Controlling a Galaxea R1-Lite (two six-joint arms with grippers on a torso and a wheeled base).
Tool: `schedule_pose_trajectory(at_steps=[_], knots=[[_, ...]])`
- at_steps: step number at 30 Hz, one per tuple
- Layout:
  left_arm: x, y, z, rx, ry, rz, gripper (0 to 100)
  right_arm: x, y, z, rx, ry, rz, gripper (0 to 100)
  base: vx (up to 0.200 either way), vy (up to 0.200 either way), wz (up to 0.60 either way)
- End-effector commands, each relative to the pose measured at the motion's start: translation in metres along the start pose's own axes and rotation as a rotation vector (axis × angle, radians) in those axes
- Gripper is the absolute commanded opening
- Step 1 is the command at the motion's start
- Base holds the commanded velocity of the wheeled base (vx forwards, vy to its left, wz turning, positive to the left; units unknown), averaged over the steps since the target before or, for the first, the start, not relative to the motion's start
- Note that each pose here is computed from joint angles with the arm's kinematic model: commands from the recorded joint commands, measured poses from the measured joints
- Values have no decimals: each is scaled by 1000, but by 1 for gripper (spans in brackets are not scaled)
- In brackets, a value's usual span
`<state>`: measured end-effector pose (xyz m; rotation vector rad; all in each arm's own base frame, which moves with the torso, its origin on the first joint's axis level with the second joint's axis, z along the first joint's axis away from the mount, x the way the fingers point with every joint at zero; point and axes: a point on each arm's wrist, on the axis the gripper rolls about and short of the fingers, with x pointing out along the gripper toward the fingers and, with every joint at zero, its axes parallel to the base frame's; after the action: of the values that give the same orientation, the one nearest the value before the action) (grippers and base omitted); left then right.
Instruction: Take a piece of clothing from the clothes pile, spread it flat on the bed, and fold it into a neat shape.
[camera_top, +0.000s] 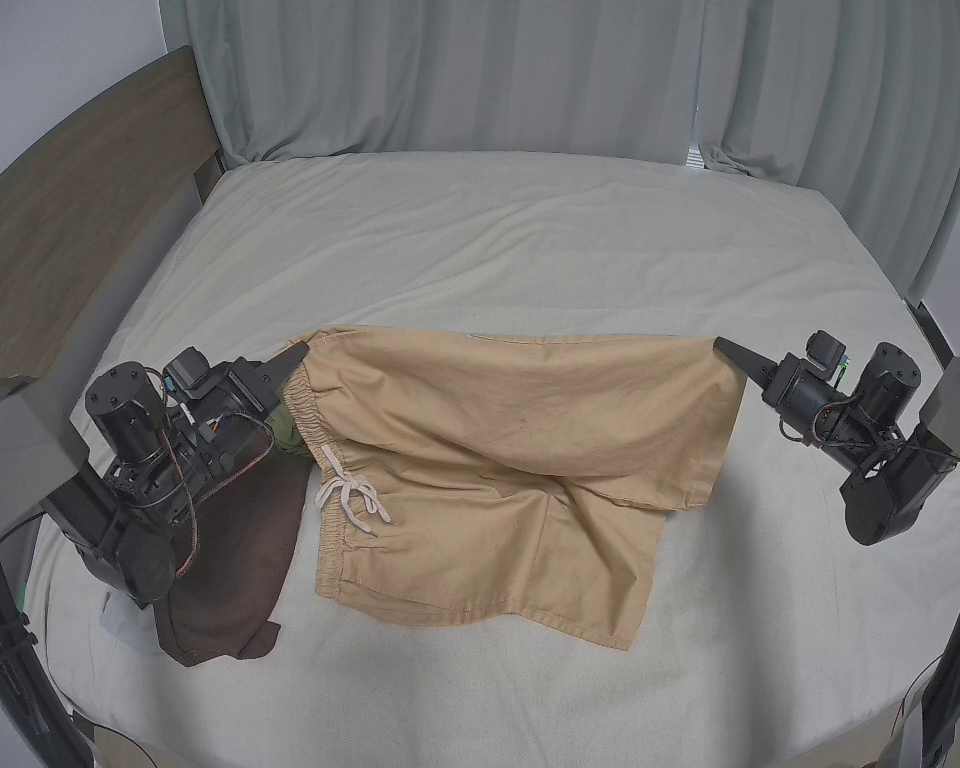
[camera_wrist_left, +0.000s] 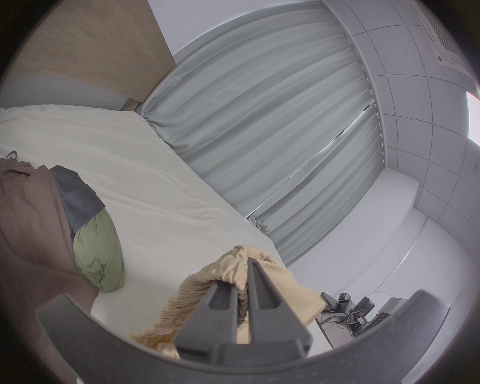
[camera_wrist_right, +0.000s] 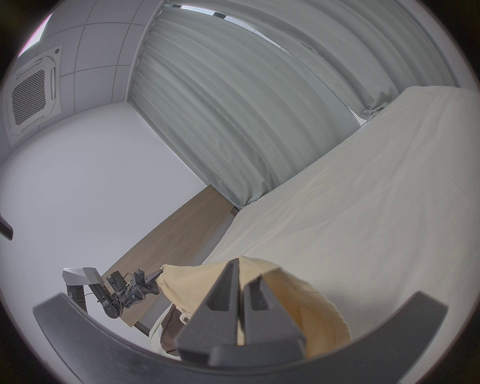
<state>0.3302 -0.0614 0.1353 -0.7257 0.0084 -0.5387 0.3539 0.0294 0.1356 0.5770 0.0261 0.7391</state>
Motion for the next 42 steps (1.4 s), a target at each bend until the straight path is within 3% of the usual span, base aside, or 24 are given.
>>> schedule_pose_trajectory(at_steps=[1, 16, 32, 42], knots=[[8, 8, -4, -3, 4, 5, 0, 7, -12, -6, 8, 7, -6, 0, 0, 0, 0], [41, 39, -14, -8, -14, 9, 0, 32, -40, -4, 43, -31, 16, 0, 0, 0, 0], [67, 63, -23, -13, -45, 3, 0, 49, -91, -22, 37, -45, -9, 0, 0, 0, 0], [78, 75, -28, -28, -55, -6, 0, 53, -96, -23, 30, -52, -1, 0, 0, 0, 0]])
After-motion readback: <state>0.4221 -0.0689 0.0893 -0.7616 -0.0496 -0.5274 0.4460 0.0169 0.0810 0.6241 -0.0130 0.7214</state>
